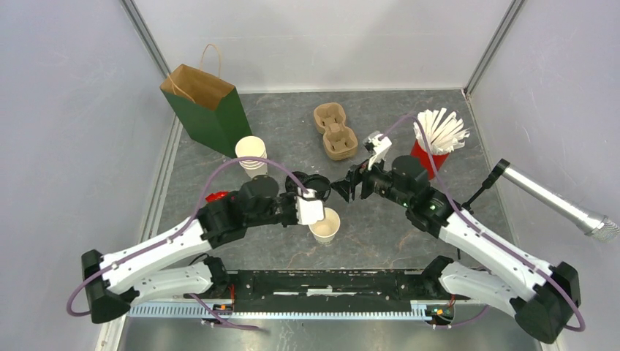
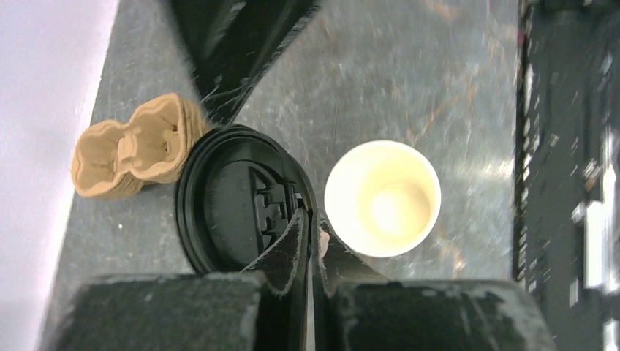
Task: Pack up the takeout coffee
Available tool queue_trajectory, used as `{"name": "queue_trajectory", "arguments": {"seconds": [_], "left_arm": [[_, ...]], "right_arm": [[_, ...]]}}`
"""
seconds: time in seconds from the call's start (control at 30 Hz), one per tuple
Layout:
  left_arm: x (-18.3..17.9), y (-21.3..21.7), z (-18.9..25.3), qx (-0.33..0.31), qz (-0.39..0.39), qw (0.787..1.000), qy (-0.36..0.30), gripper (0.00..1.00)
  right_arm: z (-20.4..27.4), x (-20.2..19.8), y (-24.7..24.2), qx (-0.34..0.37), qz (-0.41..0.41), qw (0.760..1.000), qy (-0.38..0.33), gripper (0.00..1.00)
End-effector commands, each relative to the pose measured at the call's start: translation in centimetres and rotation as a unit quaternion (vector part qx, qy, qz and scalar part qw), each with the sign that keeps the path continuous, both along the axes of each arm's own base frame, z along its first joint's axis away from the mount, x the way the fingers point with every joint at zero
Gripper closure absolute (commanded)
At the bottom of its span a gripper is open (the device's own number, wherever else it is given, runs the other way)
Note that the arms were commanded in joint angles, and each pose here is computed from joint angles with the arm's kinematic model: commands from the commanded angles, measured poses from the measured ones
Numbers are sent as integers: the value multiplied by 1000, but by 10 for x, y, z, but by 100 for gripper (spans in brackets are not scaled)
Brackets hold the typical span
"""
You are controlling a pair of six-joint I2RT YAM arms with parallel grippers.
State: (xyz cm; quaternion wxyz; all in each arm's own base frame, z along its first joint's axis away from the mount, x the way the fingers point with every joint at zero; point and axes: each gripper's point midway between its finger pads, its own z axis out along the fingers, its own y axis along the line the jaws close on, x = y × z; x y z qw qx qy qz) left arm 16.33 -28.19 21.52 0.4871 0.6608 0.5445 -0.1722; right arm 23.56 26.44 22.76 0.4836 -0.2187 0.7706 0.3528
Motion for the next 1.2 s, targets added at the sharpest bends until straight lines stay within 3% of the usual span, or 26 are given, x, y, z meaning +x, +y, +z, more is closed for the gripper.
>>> {"name": "queue_trajectory", "arguments": {"seconds": [0.0, 0.07, 0.1, 0.17, 0.3, 0.4, 0.53, 0.87, 1.17], "left_arm": [[-7, -4, 71, -192, 78, 975, 85, 98], [-12, -3, 87, -247, 104, 954, 137, 98], [-12, -1, 95, -275, 123, 940, 164, 98], [-10, 3, 108, -329, 163, 904, 221, 98], [-12, 11, 128, -412, 190, 844, 286, 98], [-16, 20, 145, -478, 190, 794, 323, 98], [-23, 29, 154, -510, 188, 753, 370, 98], [-49, 9, 156, -493, 126, 730, 455, 98], [-57, -2, 148, -471, 101, 739, 471, 98]], "right_arm": [[51, 11, -21, 15, -33, 987, -155, 16], [67, 7, -26, 27, -29, 976, -214, 14], [74, 2, -27, 33, -19, 968, -248, 7], [83, -7, -31, 45, -7, 942, -334, 2], [107, -49, -33, 80, 52, 854, -511, 2], [115, -72, -24, 84, 106, 810, -570, 2], [124, -84, -18, 94, 120, 786, -600, 2], [128, -108, 14, 113, 161, 758, -622, 2], [123, -102, 28, 94, 131, 772, -615, 2]]}}
